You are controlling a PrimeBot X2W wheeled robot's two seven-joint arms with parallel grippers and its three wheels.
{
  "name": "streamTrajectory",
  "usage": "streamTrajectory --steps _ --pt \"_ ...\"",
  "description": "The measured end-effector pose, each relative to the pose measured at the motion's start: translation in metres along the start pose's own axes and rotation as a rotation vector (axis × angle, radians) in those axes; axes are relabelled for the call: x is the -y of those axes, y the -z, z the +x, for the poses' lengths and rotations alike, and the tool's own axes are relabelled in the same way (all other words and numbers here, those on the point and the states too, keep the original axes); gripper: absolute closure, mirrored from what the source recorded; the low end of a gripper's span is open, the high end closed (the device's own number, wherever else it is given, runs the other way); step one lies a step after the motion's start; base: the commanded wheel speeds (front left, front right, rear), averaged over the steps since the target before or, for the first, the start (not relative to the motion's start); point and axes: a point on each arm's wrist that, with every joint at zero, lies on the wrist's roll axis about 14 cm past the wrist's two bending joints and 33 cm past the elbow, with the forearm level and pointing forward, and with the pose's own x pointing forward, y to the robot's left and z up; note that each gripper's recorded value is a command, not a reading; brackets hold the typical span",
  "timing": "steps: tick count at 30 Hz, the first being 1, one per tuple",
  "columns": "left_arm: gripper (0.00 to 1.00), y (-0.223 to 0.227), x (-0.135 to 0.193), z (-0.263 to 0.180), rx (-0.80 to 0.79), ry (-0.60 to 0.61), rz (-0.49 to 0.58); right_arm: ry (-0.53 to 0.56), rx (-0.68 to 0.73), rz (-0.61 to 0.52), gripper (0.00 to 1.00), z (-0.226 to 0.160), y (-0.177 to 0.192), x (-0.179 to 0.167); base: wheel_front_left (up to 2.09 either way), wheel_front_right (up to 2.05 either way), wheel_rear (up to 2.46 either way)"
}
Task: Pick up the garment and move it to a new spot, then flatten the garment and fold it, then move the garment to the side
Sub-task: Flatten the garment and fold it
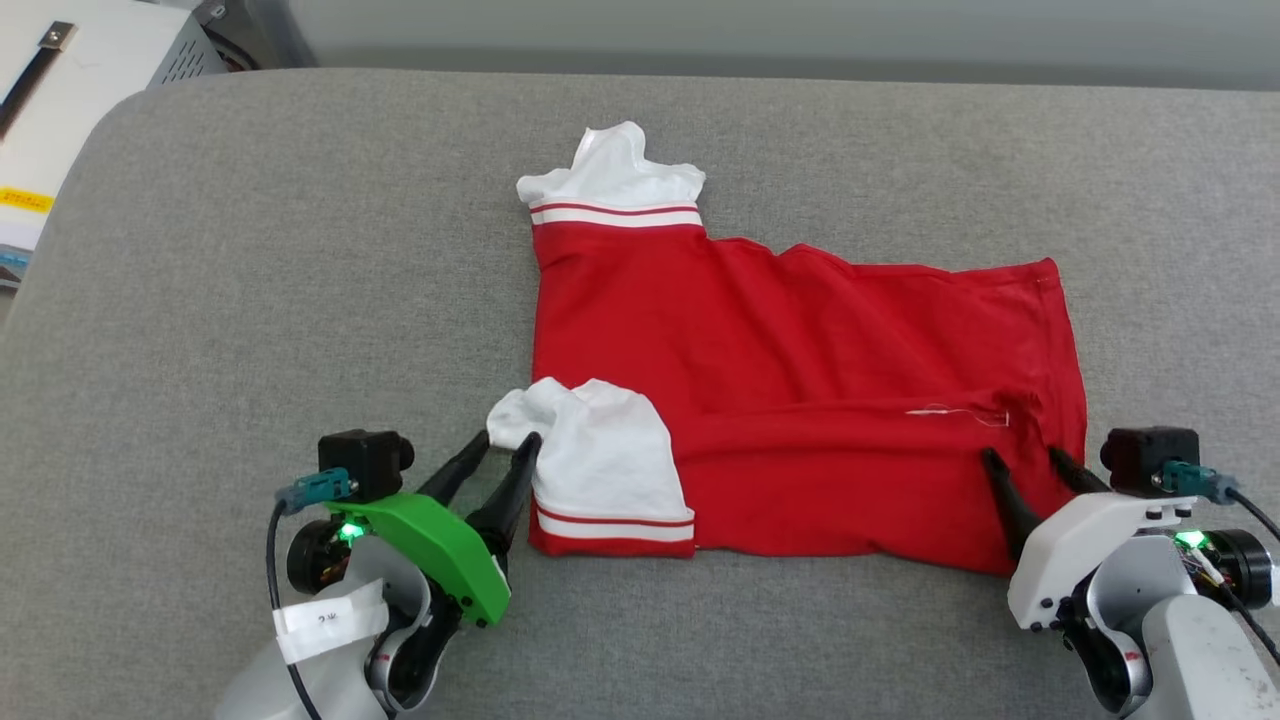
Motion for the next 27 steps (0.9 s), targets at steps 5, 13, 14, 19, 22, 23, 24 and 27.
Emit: streamTrajectory --steps 5,13,14,19,22,23,24,27 --pt "0.00 -0.017 -0.010 -0.011 0.081 -0.056 -0.006 0.022 0.172 -0.006 0.00 -0.017 -0.024 0.004 0.00 0.00 0.00" --pt "0.00 -0.043 -0.024 -0.041 0.188 -0.177 0.026 0.041 0.370 -0.053 0.00 -0.055 -0.055 -0.001 0.00 0.00 0.00" --pt "0.00 -0.046 -0.023 -0.044 0.191 -0.178 0.030 0.041 0.378 -0.054 0.00 -0.060 -0.056 -0.002 0.00 0.00 0.00" --pt "0.00 -0.045 -0.008 -0.048 0.091 -0.136 0.017 0.043 0.398 -0.060 0.00 -0.080 -0.058 -0.007 0.00 0.00 0.00" --pt "0.00 -0.037 0.003 -0.047 -0.004 -0.102 0.002 0.049 0.386 -0.056 0.00 -0.087 -0.055 -0.008 0.00 0.00 0.00" --pt "0.00 -0.033 0.008 -0.046 -0.041 -0.087 0.004 0.051 0.382 -0.054 0.00 -0.090 -0.053 -0.008 0.00 0.00 0.00" --pt "0.00 -0.029 0.012 -0.046 -0.081 -0.073 0.000 0.052 0.373 -0.053 0.00 -0.092 -0.051 -0.008 0.00 0.00 0.00" --pt "0.00 -0.015 0.026 -0.044 -0.192 -0.031 -0.008 0.055 0.372 -0.048 0.00 -0.094 -0.051 -0.008 0.00 0.00 0.00"
